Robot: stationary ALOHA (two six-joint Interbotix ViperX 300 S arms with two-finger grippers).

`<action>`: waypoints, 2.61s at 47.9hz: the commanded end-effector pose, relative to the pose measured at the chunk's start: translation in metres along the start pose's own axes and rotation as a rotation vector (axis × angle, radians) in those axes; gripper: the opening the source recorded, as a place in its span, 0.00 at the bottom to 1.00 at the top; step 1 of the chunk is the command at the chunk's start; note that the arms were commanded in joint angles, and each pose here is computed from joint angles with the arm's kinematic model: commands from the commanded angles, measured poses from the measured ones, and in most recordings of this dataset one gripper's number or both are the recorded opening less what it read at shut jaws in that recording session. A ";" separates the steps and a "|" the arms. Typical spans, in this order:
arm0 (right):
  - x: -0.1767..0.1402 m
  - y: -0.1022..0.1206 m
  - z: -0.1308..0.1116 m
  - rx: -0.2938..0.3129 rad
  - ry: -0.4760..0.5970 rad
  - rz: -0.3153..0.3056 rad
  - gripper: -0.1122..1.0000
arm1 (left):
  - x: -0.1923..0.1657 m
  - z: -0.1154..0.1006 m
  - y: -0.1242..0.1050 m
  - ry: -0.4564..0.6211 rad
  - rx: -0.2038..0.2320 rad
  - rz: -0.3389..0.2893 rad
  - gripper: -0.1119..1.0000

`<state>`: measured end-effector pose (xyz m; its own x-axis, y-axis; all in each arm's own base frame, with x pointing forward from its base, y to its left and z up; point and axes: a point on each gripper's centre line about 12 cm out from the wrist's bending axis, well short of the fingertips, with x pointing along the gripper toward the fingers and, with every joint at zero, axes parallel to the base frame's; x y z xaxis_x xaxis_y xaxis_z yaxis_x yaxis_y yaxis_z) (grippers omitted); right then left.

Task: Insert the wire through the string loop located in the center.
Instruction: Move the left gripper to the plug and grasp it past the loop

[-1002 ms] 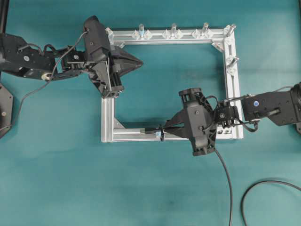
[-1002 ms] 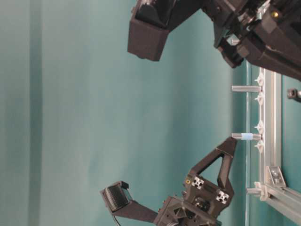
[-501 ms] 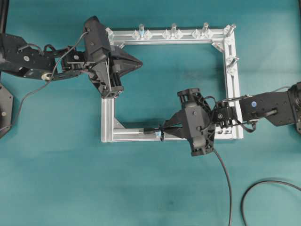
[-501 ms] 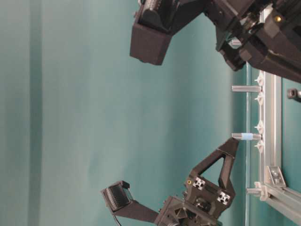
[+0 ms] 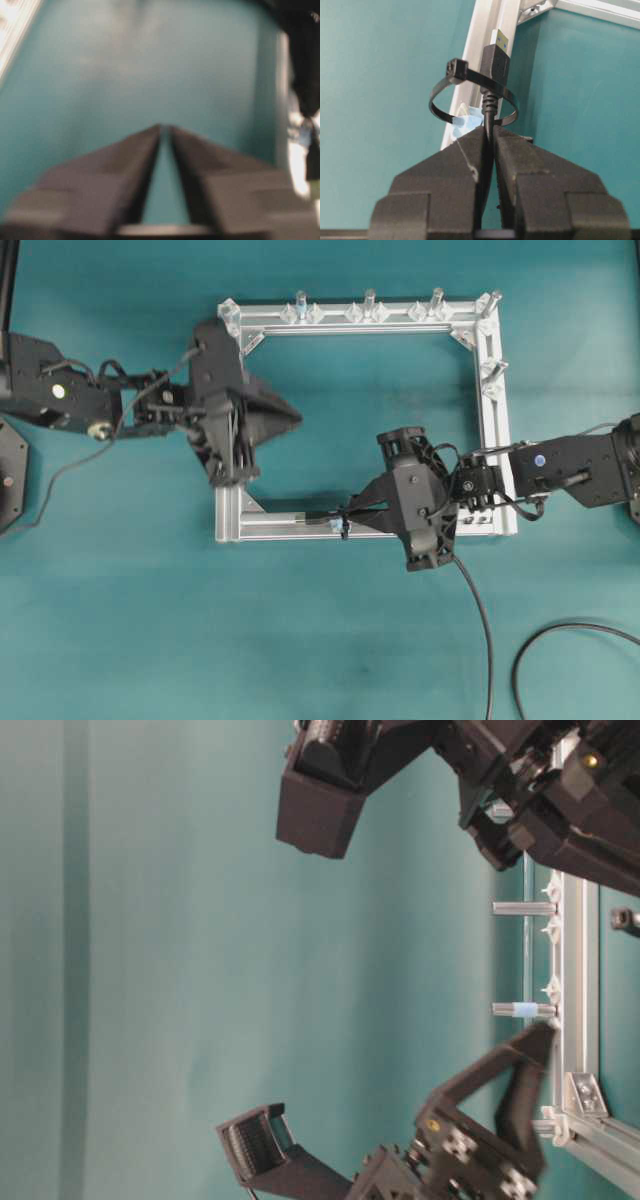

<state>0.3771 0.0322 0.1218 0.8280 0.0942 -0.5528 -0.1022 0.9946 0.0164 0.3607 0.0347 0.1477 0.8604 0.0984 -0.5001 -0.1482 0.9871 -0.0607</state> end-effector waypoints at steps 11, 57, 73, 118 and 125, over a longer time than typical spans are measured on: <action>-0.002 -0.002 0.011 0.003 -0.037 -0.003 0.16 | -0.004 0.009 -0.037 0.055 0.051 -0.088 0.85; -0.002 -0.002 0.011 0.002 -0.037 -0.005 0.16 | -0.003 0.008 -0.080 0.085 0.109 -0.183 0.86; -0.002 -0.002 0.011 0.002 -0.038 -0.005 0.16 | 0.023 0.002 -0.084 0.098 0.117 -0.179 0.86; -0.002 -0.002 0.012 0.001 -0.040 -0.003 0.16 | 0.038 -0.016 -0.080 0.139 0.125 -0.164 0.45; -0.002 -0.002 0.013 0.004 -0.041 -0.005 0.16 | 0.036 -0.015 -0.079 0.138 0.125 -0.165 0.45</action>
<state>0.3773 0.0310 0.1225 0.8300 0.0915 -0.5502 -0.0981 0.9950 0.0174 0.3944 -0.0435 0.1047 0.7643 -0.0746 -0.6406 0.0535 0.9972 -0.0524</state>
